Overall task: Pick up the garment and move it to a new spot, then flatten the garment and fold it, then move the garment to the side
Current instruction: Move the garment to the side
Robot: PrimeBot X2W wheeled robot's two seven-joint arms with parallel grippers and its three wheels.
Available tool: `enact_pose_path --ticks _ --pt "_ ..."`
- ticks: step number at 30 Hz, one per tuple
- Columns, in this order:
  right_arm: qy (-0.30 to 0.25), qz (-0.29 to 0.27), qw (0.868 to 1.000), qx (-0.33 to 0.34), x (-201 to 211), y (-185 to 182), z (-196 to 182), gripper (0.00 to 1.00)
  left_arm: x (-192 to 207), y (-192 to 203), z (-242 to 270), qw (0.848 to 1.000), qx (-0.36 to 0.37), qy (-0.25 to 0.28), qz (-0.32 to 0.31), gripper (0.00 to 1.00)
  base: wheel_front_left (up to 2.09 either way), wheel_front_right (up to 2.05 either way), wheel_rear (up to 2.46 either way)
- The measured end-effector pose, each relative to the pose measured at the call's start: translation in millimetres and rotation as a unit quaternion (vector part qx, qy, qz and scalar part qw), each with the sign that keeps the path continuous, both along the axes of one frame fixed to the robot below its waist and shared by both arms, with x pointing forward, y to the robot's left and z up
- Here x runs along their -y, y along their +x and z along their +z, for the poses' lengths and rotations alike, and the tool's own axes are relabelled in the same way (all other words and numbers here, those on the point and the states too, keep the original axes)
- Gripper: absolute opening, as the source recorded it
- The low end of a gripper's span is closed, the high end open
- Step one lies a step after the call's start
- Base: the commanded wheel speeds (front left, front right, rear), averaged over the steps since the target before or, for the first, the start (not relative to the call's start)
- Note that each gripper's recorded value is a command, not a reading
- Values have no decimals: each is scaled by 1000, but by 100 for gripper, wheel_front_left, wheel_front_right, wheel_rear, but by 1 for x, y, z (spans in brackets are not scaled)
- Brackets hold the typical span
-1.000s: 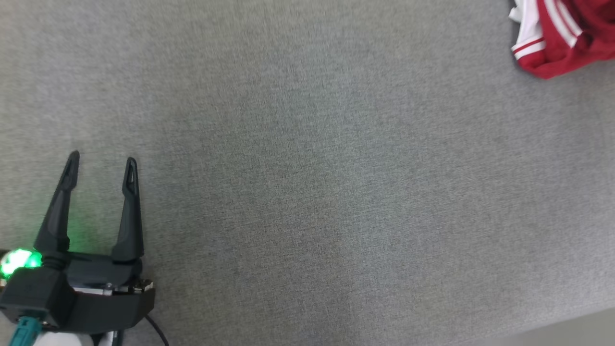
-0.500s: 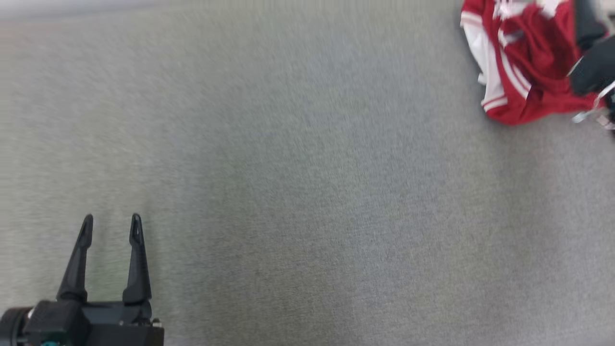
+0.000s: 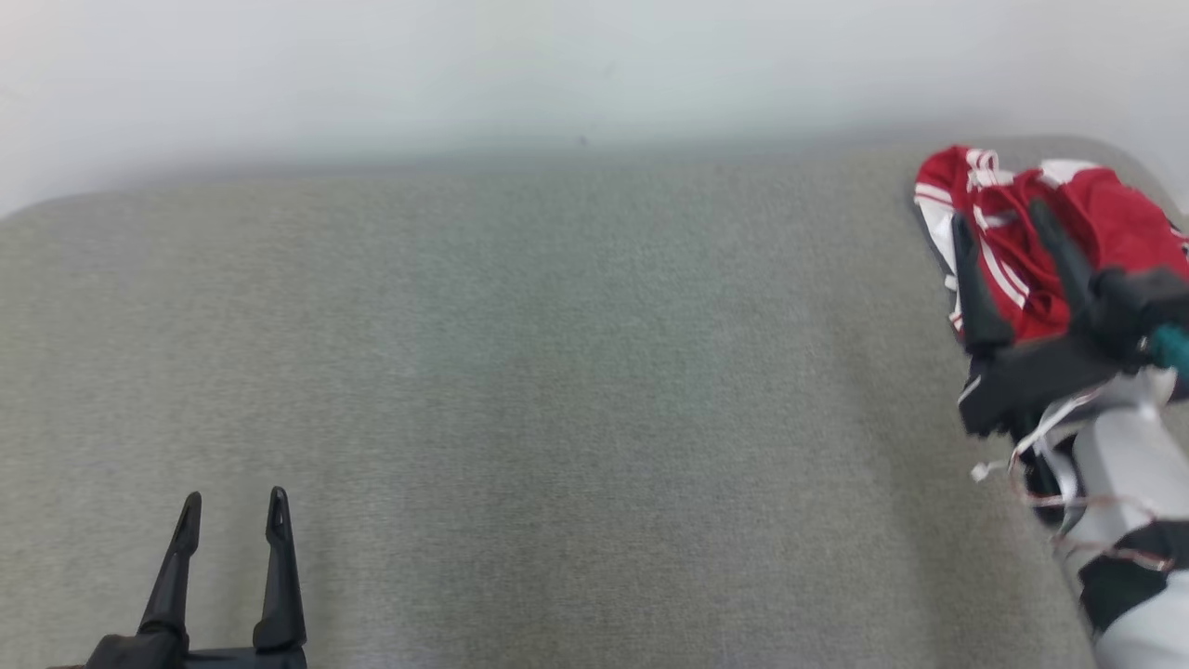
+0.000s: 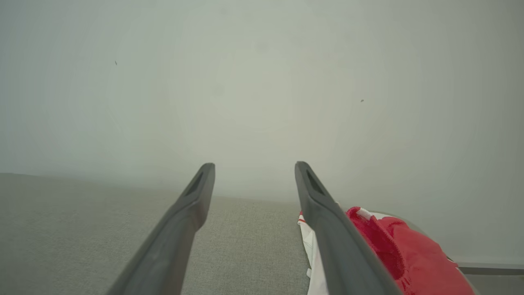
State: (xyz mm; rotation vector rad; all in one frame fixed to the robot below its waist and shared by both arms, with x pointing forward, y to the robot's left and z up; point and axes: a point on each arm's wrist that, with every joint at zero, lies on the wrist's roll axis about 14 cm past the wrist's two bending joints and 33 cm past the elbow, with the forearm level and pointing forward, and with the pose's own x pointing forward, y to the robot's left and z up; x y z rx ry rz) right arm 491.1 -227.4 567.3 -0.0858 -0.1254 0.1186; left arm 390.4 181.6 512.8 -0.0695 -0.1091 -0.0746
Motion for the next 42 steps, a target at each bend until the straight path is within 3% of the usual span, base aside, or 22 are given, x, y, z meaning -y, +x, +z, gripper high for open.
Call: enact_pose_path --ticks 9,16,28,42 --pt "56 43 997 -7 -55 -45 -24 100 -24 -28 19 999 26 1 35 100 0 0 0" --pt "70 61 995 -27 -82 -85 -46 100 -31 -43 22 998 31 -4 49 100 0 0 0" --pt "94 37 994 -35 -81 -131 -50 100 -24 -51 16 999 23 -13 42 100 0 0 0" --pt "106 16 994 -33 -71 -147 -50 100 -17 -54 10 999 16 -25 31 100 0 0 0"
